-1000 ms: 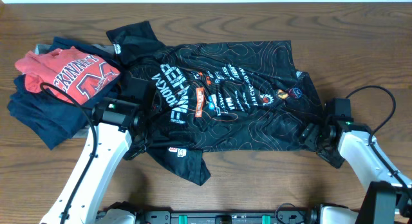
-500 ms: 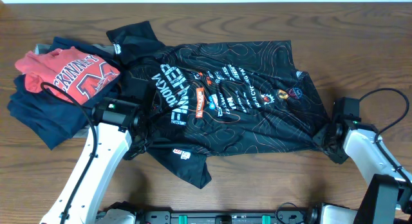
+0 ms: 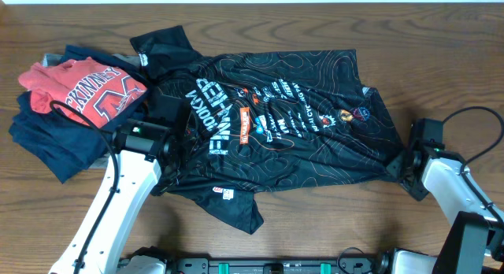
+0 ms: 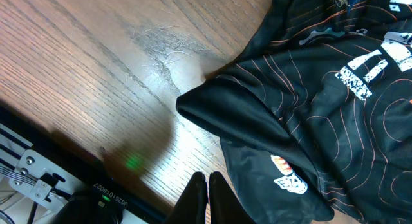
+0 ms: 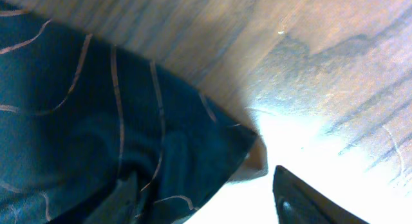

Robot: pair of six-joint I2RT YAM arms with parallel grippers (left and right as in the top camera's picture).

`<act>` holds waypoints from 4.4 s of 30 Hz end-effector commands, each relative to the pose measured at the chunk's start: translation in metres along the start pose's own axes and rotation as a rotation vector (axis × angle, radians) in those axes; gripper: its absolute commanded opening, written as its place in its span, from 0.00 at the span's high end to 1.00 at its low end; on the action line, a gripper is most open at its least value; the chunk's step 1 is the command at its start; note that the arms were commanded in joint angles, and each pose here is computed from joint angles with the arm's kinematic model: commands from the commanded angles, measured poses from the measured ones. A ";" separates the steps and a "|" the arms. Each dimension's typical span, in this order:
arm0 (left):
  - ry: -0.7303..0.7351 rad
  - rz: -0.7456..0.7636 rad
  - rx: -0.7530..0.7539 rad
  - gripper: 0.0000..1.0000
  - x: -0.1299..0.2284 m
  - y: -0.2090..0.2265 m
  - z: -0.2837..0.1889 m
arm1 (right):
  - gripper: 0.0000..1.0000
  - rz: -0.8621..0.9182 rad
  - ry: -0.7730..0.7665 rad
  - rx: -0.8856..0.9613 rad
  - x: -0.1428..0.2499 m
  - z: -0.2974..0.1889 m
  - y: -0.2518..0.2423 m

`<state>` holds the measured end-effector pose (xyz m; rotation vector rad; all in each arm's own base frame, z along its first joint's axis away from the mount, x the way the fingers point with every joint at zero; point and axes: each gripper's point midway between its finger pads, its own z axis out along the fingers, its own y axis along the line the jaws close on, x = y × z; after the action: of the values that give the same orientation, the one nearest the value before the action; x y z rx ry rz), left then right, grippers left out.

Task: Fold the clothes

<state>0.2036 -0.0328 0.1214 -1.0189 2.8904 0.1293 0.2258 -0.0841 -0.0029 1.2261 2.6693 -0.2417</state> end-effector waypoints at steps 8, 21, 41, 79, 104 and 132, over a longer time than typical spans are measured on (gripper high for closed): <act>0.051 0.019 -0.011 0.94 0.011 0.003 0.004 | 0.82 0.005 -0.002 0.046 0.000 0.005 -0.011; 0.178 0.019 0.002 0.33 0.050 0.012 0.075 | 0.99 -0.032 -0.027 0.050 -0.009 0.006 -0.015; 0.077 0.013 0.177 0.37 0.039 -0.019 0.115 | 0.98 -0.051 -0.011 0.060 -0.005 0.006 -0.017; -0.532 0.385 0.642 0.94 -0.056 -0.024 -0.280 | 0.99 -0.168 -0.460 -0.415 -0.098 -0.309 -0.004; -0.550 0.431 0.659 0.94 -0.150 -0.118 -0.268 | 0.99 -0.390 -0.361 -0.425 -0.163 -0.284 0.041; -0.680 0.479 1.012 0.94 -0.177 -0.184 -0.349 | 0.99 -0.046 -0.755 -0.331 -0.278 -0.370 0.003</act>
<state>0.4342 -0.0945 0.5291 -0.0772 1.8425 -0.7215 0.3688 -0.1694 0.4687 0.6541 1.8524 -0.0441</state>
